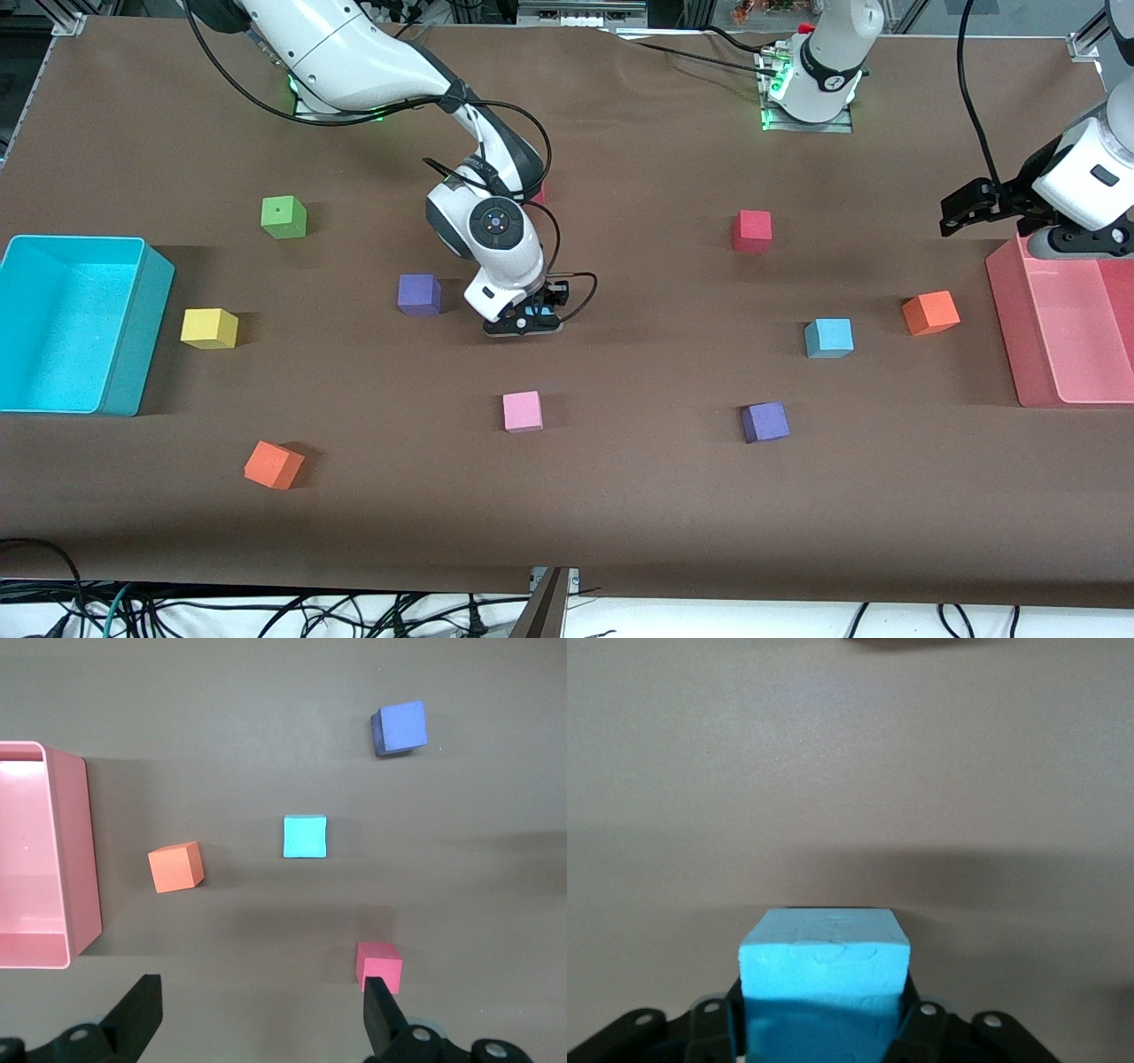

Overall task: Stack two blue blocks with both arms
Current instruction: 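Carry the light blue cube with the right gripper to the table center, then set the cube down and open the right gripper while the left gripper reaches another cube, then grasp the second light blue cube with the left gripper and carry it over, then lower the held cube onto the placed cube and open the left gripper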

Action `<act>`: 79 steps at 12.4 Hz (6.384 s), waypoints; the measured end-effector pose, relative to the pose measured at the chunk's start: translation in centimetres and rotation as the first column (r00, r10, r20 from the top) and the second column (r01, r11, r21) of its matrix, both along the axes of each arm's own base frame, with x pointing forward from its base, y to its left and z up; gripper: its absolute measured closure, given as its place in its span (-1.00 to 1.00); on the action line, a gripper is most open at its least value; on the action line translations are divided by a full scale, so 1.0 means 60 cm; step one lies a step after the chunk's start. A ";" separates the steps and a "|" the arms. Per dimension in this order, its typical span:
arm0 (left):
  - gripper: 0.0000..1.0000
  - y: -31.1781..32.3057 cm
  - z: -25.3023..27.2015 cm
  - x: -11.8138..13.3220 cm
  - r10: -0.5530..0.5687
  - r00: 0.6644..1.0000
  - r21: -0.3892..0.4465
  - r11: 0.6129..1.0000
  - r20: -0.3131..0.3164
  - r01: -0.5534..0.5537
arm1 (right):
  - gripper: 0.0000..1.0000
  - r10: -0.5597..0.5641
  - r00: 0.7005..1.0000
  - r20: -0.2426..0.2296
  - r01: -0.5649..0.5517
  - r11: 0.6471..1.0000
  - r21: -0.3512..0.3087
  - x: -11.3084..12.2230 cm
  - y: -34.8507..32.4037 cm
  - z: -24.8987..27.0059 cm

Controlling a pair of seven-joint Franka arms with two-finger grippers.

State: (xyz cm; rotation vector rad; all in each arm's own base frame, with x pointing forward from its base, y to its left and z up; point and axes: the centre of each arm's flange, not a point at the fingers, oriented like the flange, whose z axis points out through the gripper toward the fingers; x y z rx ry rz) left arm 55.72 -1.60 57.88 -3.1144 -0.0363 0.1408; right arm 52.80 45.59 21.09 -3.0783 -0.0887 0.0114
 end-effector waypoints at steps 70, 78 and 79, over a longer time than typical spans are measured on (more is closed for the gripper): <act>-0.07 -0.875 -0.495 -0.064 0.243 0.969 -0.147 0.961 0.048 -0.234 | -1.00 0.368 0.692 0.621 -0.653 0.685 0.322 -0.116 -0.245 -0.080; -0.18 -0.883 -0.514 -0.071 0.258 0.965 -0.141 0.958 0.041 -0.250 | -1.00 0.380 0.685 0.622 -0.664 0.676 0.319 -0.122 -0.240 -0.082; -0.33 -0.885 -0.514 -0.072 0.256 0.966 -0.143 0.958 0.042 -0.248 | -1.00 0.390 0.679 0.622 -0.672 0.671 0.313 -0.126 -0.239 -0.084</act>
